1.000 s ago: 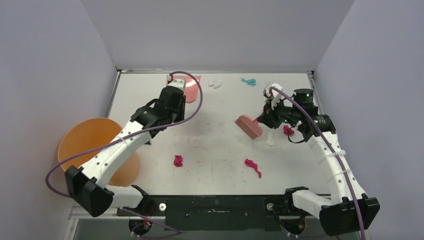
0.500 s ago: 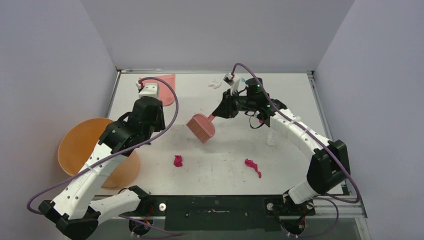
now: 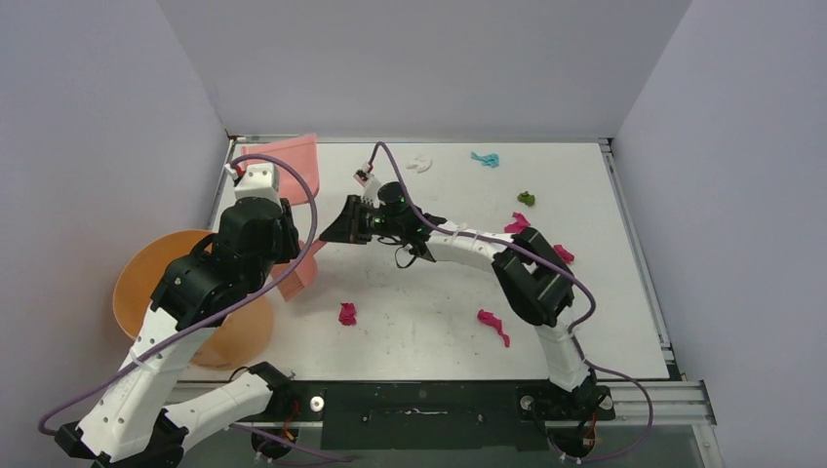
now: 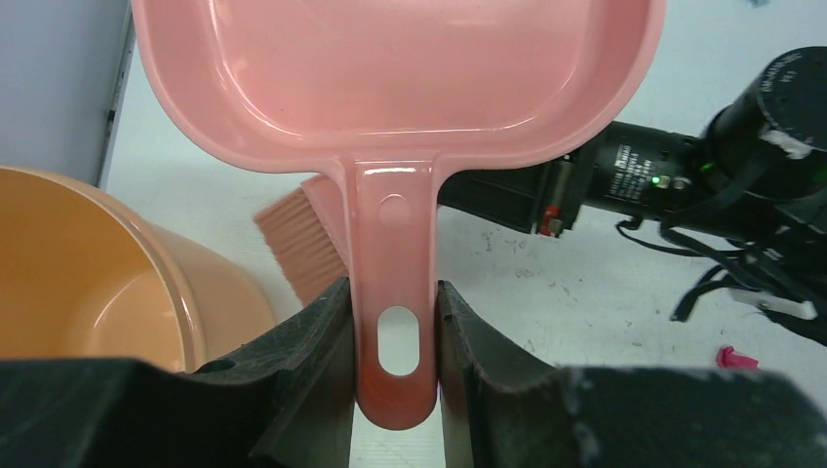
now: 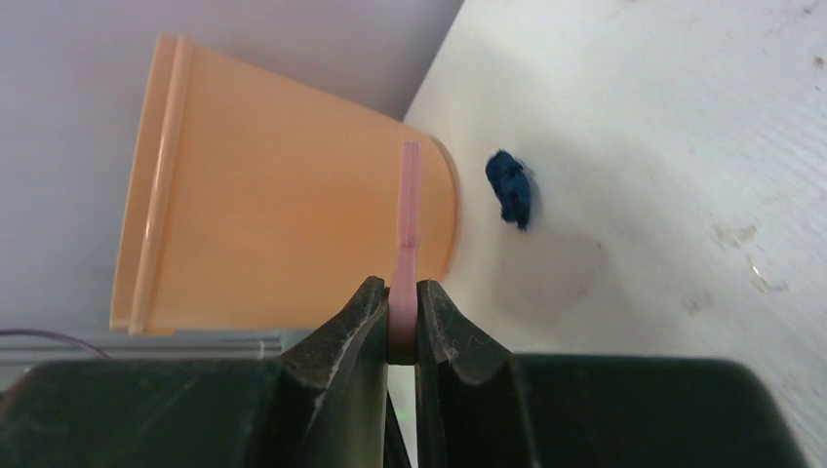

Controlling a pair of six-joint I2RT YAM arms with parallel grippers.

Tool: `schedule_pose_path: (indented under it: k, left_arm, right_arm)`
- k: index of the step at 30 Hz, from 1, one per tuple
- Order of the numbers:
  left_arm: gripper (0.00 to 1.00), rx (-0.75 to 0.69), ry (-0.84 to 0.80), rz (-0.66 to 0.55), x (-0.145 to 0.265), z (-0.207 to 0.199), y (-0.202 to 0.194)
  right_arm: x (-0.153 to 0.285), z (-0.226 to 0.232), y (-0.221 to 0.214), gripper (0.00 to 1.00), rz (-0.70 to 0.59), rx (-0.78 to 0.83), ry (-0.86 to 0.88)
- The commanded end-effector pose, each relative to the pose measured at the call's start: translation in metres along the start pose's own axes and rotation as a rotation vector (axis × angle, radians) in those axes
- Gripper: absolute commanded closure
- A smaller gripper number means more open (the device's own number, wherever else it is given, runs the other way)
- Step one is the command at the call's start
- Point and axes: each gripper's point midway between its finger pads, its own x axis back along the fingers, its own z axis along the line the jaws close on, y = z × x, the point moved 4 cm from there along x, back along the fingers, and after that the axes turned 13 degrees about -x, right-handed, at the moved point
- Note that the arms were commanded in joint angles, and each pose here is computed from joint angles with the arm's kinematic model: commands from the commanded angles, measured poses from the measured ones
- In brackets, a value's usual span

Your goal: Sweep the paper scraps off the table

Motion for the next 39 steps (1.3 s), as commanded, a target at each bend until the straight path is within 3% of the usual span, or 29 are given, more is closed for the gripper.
schedule_pose_path:
  k: [1, 8, 14, 20, 28, 34, 39]
  left_arm:
    - [1.0, 0.003, 0.014, -0.039, 0.004, 0.003, 0.016]
    - [1.0, 0.007, 0.002, -0.018, 0.001, -0.001, 0.007]
    - [1.0, 0.011, 0.002, -0.03, 0.001, 0.001, 0.007]
    - [1.0, 0.004, -0.014, -0.042, -0.001, -0.003, 0.011]
    - [1.0, 0.016, -0.049, -0.064, -0.004, -0.009, 0.009]
    - [1.0, 0.051, -0.078, -0.084, 0.0, -0.011, 0.011]
    - [1.0, 0.102, -0.114, -0.113, 0.011, -0.011, 0.017]
  right_arm:
    - [-0.032, 0.039, 0.035, 0.95, -0.155, -0.079, 0.184]
    - [-0.076, -0.02, 0.043, 0.95, -0.235, -0.225, -0.001]
    - [-0.062, -0.04, 0.044, 0.95, -0.232, -0.231, -0.096]
    - [0.013, -0.078, 0.058, 0.95, -0.26, -0.19, -0.319]
    - [0.163, -0.113, 0.057, 0.95, -0.258, -0.12, -0.675]
    - [0.217, -0.055, 0.066, 0.95, -0.219, 0.025, -0.439]
    - [0.218, -0.001, 0.09, 0.95, -0.208, 0.164, -0.239]
